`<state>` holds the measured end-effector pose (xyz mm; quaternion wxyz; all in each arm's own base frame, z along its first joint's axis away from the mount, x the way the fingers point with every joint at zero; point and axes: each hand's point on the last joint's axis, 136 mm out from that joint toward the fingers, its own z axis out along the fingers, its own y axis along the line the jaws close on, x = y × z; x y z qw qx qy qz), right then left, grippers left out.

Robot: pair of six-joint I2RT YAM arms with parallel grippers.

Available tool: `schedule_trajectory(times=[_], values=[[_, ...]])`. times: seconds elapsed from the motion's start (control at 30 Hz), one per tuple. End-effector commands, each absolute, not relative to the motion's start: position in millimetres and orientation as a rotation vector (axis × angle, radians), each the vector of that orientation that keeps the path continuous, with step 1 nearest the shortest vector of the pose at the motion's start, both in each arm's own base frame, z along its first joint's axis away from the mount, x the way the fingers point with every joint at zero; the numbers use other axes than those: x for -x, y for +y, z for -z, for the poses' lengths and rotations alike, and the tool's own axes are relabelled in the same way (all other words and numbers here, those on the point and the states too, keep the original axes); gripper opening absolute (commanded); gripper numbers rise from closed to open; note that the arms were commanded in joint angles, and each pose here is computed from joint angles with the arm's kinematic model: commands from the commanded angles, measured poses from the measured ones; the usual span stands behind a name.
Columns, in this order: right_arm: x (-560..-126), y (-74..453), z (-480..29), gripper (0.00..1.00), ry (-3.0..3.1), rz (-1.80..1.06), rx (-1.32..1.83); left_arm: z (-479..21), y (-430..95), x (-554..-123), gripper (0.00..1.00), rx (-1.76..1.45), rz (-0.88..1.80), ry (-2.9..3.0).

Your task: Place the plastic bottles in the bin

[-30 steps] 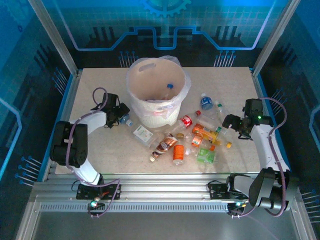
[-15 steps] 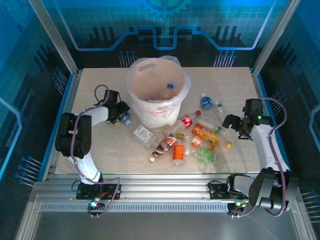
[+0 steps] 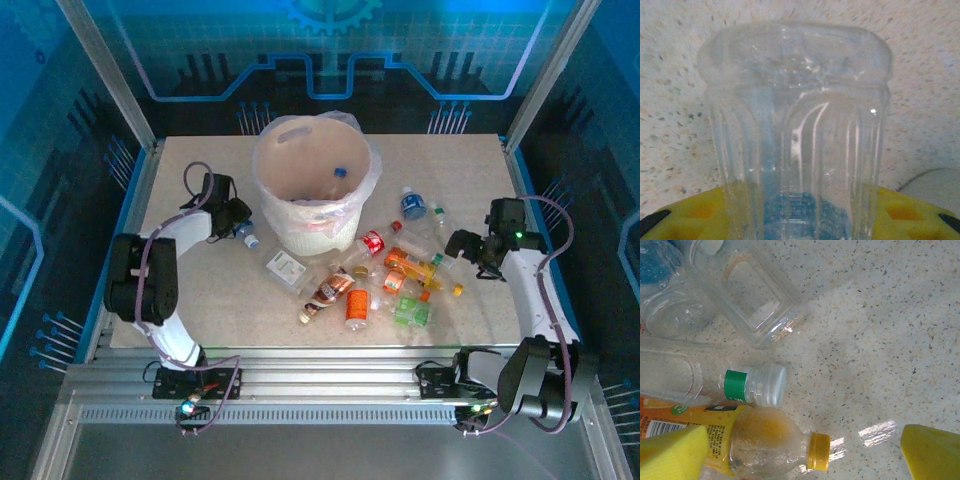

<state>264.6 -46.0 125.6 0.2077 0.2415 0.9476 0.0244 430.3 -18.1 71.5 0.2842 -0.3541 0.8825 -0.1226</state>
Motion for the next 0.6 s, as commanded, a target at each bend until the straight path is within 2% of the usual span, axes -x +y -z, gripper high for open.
schedule_trajectory(times=[0.0,0.33,0.57], values=[[-261,-46,-140,1.00,2.611,-0.074,-0.677,-142,-5,-433,0.45,0.830,0.293,2.236],[-264,-39,-157,1.00,2.552,-0.130,-0.678,-312,-29,-404,0.44,0.528,0.449,1.918],[-267,-35,-159,1.00,2.545,-0.144,-0.675,-409,-99,-386,0.44,0.209,0.527,1.765]])
